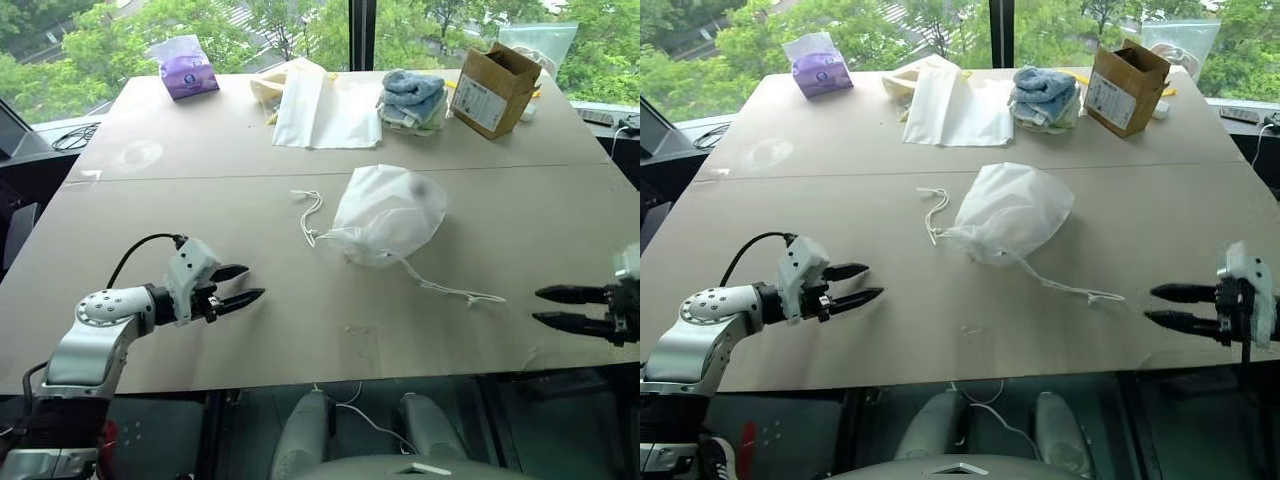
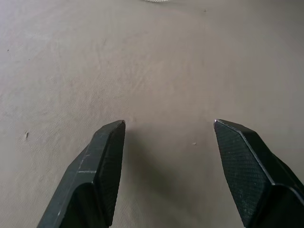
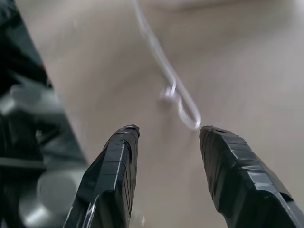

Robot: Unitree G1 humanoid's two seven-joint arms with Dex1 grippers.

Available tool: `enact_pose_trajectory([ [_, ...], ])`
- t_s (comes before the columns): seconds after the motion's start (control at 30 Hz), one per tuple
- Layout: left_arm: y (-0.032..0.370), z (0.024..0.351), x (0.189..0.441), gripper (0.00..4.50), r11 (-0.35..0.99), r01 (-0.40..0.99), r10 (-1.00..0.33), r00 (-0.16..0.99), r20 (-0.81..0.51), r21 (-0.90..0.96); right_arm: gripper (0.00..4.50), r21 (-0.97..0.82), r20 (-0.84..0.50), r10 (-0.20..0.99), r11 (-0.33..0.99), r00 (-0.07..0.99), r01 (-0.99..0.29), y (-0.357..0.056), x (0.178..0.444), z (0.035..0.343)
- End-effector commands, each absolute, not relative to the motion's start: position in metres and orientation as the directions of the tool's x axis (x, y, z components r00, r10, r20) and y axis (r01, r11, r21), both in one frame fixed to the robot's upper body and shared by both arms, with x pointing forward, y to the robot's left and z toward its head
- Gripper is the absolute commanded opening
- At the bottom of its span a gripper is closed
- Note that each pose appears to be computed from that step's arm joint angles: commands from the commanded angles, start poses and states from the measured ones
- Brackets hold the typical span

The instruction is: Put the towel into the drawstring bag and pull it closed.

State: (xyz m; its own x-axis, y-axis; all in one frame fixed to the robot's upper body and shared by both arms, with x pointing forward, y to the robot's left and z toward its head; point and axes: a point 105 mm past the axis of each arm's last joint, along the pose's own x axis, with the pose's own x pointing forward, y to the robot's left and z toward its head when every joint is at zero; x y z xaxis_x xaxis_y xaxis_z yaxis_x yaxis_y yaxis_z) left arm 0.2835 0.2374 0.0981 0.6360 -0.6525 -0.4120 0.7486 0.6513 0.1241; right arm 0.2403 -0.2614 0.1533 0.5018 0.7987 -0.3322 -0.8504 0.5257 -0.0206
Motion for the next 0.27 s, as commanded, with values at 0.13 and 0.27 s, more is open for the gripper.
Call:
enact_pose_trajectory([
  [0.13, 0.22, 0.112, 0.278, 3.02, 0.634, 0.756, -0.689, 0.648, -0.327, 0.164, 2.21, -0.162, -0.279, 0.726, 0.61, 0.629, -0.776, -0.257, 0.25, 0.138],
  [0.27, 0.213, 0.112, 0.272, 3.02, 0.614, 0.77, -0.703, 0.633, -0.323, 0.173, 2.21, -0.19, -0.294, 0.693, 0.632, 0.658, -0.751, -0.263, 0.246, 0.117],
])
